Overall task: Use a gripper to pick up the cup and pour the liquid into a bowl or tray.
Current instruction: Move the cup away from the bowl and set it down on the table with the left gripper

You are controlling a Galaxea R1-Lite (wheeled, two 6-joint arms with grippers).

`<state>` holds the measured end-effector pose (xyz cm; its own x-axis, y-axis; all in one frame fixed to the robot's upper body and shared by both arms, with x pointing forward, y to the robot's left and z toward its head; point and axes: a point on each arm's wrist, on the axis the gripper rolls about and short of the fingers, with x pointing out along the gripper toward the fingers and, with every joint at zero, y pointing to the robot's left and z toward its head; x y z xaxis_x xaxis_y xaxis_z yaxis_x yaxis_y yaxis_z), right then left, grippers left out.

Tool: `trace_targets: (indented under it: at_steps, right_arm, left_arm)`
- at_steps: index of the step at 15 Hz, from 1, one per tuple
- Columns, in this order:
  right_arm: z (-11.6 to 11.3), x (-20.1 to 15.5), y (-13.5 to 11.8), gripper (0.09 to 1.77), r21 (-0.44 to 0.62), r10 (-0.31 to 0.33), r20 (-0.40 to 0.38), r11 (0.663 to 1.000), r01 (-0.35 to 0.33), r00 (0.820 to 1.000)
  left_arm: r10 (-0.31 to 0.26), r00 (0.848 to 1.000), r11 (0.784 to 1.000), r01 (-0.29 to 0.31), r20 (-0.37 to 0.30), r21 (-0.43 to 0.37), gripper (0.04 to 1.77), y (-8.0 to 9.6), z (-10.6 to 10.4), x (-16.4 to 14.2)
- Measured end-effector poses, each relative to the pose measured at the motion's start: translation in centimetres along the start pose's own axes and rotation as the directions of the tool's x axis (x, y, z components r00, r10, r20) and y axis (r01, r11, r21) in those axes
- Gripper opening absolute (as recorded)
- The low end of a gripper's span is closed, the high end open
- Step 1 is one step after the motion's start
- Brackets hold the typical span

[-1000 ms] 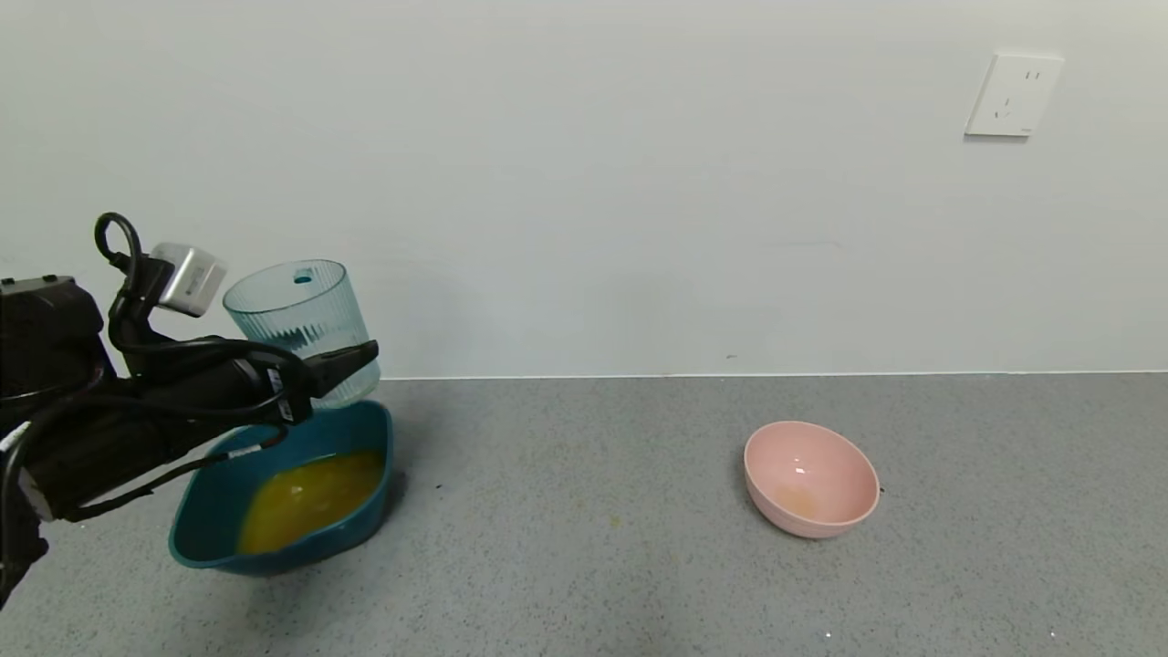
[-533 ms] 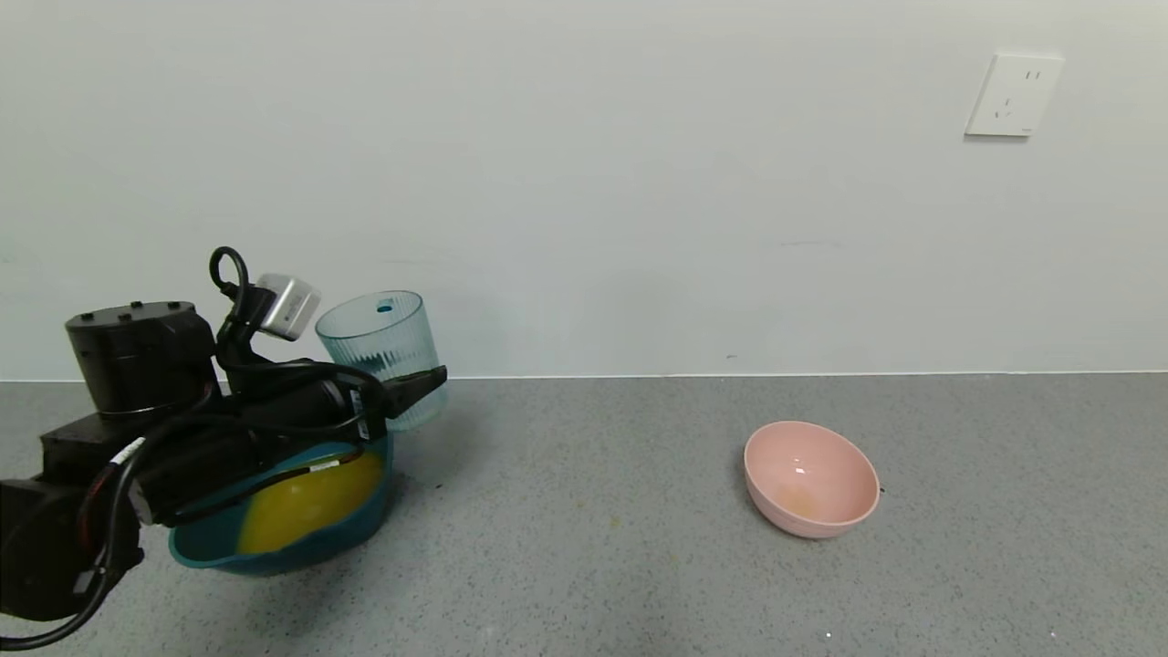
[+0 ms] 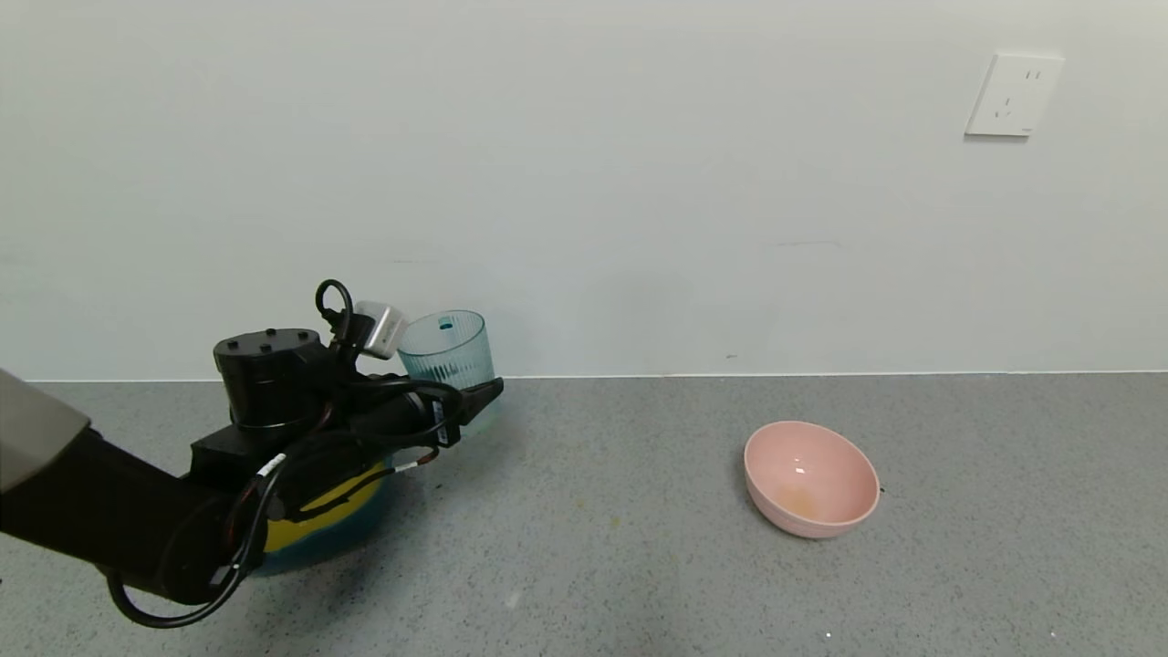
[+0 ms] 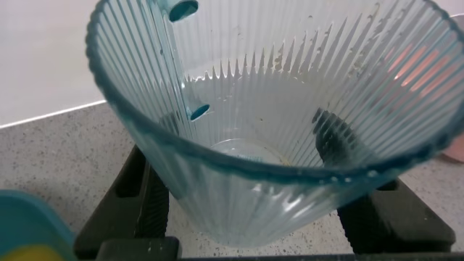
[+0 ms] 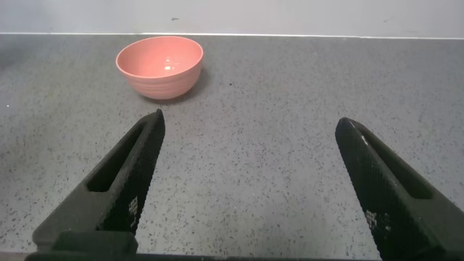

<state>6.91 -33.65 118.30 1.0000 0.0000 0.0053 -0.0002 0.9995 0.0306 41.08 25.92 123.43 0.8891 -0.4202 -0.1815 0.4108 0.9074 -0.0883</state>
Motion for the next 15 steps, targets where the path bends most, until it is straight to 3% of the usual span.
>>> trace_targets:
  at_steps: [8, 15]
  right_arm:
    - [0.0, 0.0, 0.0, 1.71, 0.000, 0.000, 0.000, 1.000, 0.000, 1.000]
    - [0.0, 0.0, 0.0, 1.71, 0.000, 0.000, 0.000, 1.000, 0.000, 1.000]
  left_arm:
    - [0.051, 0.998, 0.999, -0.051, 0.023, -0.015, 1.29, -2.7, -3.6, 5.6]
    - [0.176, 0.984, 0.984, -0.176, -0.003, -0.004, 1.29, -4.6, -6.8, 9.2]
